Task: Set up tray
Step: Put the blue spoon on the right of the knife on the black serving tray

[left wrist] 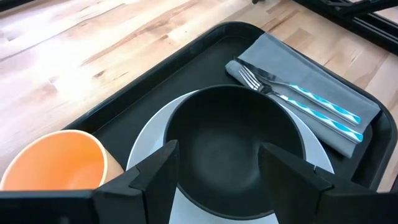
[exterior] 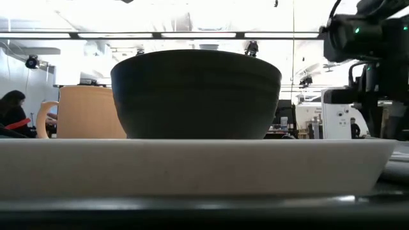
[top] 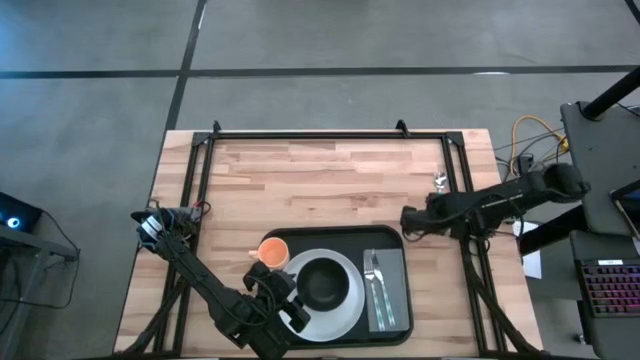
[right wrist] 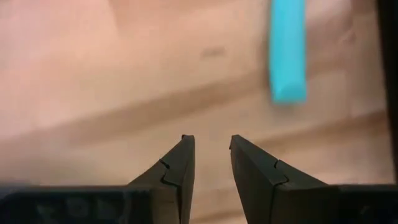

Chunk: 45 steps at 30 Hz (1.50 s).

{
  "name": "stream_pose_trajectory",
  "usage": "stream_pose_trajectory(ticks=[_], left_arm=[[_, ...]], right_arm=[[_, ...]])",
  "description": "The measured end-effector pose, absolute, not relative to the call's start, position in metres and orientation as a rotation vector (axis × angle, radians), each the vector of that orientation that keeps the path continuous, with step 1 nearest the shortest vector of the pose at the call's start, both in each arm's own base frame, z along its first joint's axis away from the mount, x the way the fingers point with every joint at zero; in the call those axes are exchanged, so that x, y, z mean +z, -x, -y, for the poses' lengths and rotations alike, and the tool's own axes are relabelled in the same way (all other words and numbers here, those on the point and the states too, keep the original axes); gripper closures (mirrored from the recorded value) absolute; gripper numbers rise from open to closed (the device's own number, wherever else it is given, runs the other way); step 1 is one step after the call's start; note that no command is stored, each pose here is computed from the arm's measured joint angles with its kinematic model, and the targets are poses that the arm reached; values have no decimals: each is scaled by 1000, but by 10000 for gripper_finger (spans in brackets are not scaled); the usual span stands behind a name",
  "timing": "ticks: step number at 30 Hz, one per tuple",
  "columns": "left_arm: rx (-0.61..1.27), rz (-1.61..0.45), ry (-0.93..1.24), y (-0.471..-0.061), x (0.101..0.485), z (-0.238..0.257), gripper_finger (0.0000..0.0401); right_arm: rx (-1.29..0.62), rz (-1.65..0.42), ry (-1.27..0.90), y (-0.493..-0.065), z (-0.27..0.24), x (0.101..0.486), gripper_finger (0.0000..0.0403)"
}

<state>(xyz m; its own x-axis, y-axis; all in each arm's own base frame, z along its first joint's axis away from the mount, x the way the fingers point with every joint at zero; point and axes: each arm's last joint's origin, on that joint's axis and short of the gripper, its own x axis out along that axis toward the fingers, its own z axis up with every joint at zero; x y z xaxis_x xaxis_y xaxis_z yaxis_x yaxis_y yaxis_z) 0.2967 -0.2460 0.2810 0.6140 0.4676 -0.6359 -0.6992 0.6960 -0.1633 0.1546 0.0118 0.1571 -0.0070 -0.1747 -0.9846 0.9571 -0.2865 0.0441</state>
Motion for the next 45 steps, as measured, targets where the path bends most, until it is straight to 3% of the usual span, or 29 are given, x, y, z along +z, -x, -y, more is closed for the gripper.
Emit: stream_pose_trajectory(ticks=[6, 14, 27, 40, 45], left_arm=[[697, -598, 422, -297, 281, 246, 202], [711, -596, 424, -300, 280, 242, 202], [734, -593, 431, -306, 280, 234, 202], [735, -593, 431, -306, 280, 234, 202], [741, -594, 428, -307, 279, 232, 202]], right_arm=[[-1512, -906, -1229, -152, 10, 155, 309], [-1623, -1010, -984, -153, 36, 156, 309], [-1791, -1232, -936, -152, 68, 125, 309], [-1524, -1479, -799, -161, 78, 118, 330], [-1383, -1356, -846, -177, 84, 127, 345]])
